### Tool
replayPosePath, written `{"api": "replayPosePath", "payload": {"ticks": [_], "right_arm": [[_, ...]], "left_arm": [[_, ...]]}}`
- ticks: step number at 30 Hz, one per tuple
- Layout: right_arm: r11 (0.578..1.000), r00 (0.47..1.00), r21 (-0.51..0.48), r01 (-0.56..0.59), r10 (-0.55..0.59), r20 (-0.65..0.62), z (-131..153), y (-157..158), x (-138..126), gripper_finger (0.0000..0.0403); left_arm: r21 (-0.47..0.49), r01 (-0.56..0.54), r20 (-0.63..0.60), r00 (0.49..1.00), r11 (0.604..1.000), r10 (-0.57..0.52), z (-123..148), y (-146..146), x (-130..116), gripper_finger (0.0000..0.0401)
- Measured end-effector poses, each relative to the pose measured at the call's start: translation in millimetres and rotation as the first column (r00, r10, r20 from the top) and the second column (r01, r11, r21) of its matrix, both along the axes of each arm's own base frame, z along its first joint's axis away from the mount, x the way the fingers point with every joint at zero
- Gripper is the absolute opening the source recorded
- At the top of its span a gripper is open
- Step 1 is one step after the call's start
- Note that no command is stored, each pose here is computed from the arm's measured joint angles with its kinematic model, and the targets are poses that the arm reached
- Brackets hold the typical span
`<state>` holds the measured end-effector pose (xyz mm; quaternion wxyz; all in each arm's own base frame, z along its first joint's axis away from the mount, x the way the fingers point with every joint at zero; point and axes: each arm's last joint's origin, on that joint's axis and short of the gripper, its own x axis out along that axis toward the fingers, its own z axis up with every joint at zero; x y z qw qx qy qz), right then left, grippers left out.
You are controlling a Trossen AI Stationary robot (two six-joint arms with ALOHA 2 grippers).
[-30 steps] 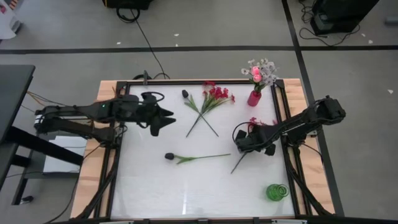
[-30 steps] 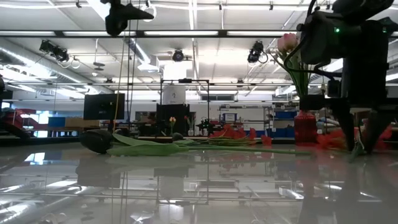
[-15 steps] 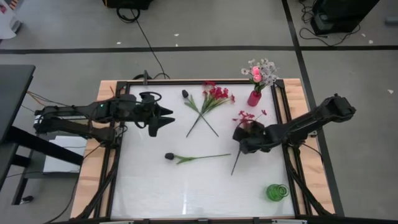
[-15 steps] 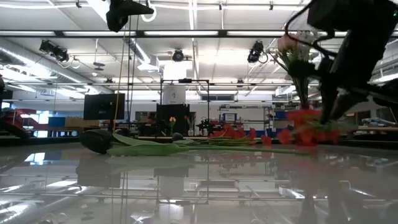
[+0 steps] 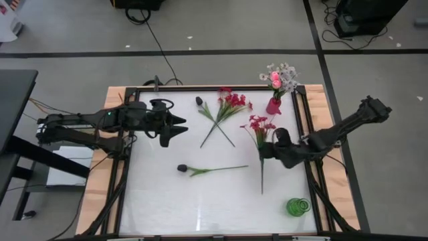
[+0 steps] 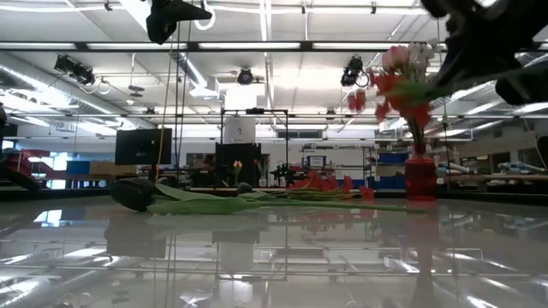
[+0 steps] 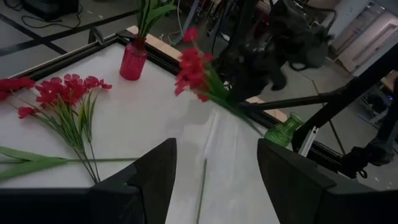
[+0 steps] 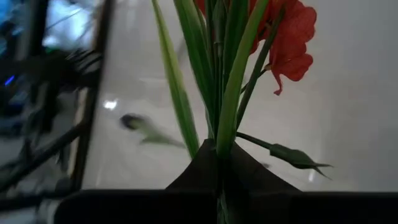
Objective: Sort flowers into vase by color
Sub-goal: Put the right red flowers into the green vase
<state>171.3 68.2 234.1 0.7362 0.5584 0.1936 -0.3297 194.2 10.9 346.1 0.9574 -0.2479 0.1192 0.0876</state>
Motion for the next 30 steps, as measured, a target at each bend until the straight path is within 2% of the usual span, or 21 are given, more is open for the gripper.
{"api": "replayPosePath", "payload": {"ticks": [3,6,8,11,14,17,21,25,28,30], "right_arm": [[0.991,0.993,-0.087,-0.104,0.108,0.047,13,1,-10,0.0012],[0.960,0.966,-0.182,-0.213,0.235,0.108,27,3,-17,0.0012],[0.905,0.922,-0.299,-0.303,0.358,0.147,39,6,-19,0.0012],[0.761,0.834,-0.524,-0.383,0.529,0.159,57,10,-22,0.0012],[0.636,0.767,-0.690,-0.346,0.615,0.183,76,12,-23,0.0013],[0.564,0.734,-0.784,-0.259,0.643,0.220,91,10,-25,0.0013],[0.507,0.724,-0.848,-0.157,0.643,0.250,105,7,-28,0.0014],[0.447,0.747,-0.886,-0.127,0.631,0.211,106,3,-23,0.0014],[0.421,0.772,-0.898,-0.127,0.611,0.177,103,1,-16,0.0014],[0.418,0.780,-0.899,-0.126,0.602,0.170,101,0,-10,0.0014]], "left_arm": [[0.005,-0.006,-0.007,1.000,1.000,0.006,-1,1,1,0.0229],[-0.025,-0.045,0.006,0.999,0.999,0.045,-1,1,2,0.0229],[-0.084,-0.066,0.066,0.995,0.994,0.072,3,1,9,0.0229],[-0.094,-0.022,0.181,0.983,0.995,0.038,6,-6,31,0.0229],[-0.085,0.032,0.300,0.954,0.996,-0.005,2,-19,64,0.0229],[-0.063,0.045,0.394,0.919,0.997,-0.017,-13,-35,98,0.0229],[0.024,0.019,0.495,0.868,1.000,-0.029,-31,-56,133,0.0229],[0.191,-0.025,0.486,0.871,0.981,-0.072,-44,-73,172,0.0229],[0.248,-0.035,0.484,0.870,0.968,-0.092,-41,-81,202,0.0229],[0.277,-0.033,0.454,0.885,0.960,-0.100,-38,-84,217,0.0229]]}}
